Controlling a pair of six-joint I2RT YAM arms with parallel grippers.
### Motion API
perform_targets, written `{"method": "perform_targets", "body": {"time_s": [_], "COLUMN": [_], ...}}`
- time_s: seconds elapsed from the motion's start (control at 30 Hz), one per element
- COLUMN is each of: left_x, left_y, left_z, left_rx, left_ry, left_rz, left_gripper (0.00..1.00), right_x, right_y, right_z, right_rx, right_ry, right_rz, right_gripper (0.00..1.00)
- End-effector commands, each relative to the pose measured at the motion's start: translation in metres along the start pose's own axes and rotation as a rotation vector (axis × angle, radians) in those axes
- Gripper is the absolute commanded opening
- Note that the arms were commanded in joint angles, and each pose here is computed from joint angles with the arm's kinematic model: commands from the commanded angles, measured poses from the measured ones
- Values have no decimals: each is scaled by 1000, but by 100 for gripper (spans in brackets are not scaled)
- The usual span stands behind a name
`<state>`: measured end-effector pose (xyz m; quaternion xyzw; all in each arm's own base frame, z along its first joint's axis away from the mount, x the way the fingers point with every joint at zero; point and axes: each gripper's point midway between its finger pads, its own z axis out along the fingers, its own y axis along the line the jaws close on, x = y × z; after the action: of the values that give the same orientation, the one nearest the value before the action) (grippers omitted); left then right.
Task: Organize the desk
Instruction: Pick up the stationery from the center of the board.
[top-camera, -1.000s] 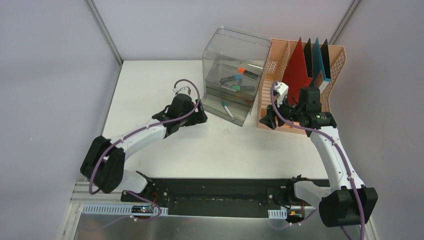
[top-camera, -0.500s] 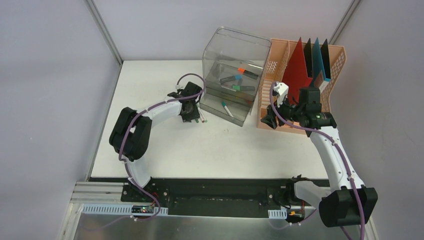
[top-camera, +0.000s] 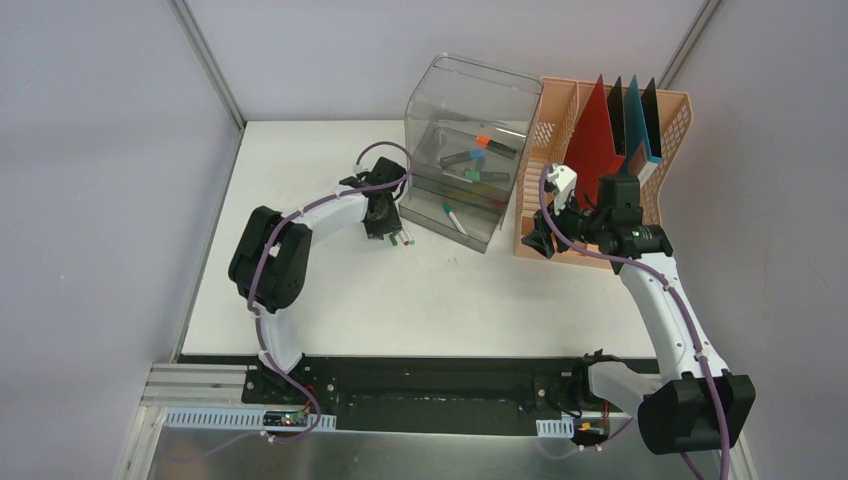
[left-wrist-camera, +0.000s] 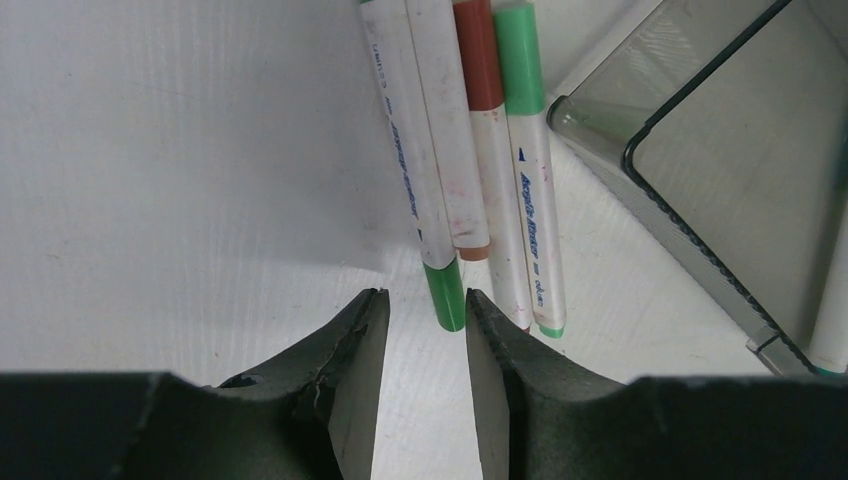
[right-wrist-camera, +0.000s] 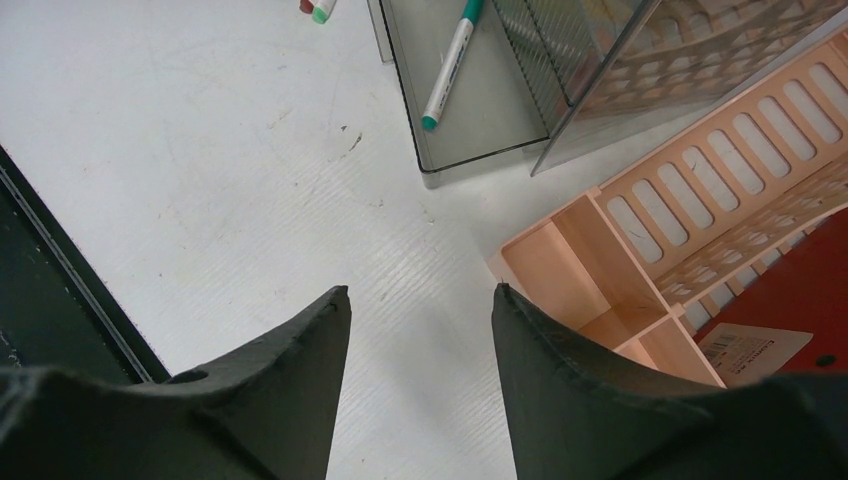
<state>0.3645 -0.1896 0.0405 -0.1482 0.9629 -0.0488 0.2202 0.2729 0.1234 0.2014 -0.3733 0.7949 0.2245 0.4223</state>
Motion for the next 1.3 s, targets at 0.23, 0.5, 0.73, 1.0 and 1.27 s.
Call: {"method": "perform_targets", "body": {"time_s": [0.23, 0.5, 0.73, 1.0, 1.27], "left_x": [-19, -16, -11, -6, 1], "left_y": [-7, -6, 1, 12, 21], "left_z": [8, 14, 15, 15, 20], "left_rx": [10, 3, -12, -39, -68], "left_ry": [-7, 8, 16, 23, 46], "left_rz": [3, 9, 12, 39, 56], "left_gripper": [35, 30, 23, 27, 27], "right_x": [-11, -11, -10, -11, -11], "right_y": [-4, -3, -3, -2, -2], "right_z": [-3, -3, -2, -3, -3], "right_rx": [17, 13, 9, 9, 5], "right_ry": [-44, -44, -44, -46, -46], "right_rz": [-50, -50, -49, -52, -52], "right_gripper": [56, 56, 56, 56, 56]}}
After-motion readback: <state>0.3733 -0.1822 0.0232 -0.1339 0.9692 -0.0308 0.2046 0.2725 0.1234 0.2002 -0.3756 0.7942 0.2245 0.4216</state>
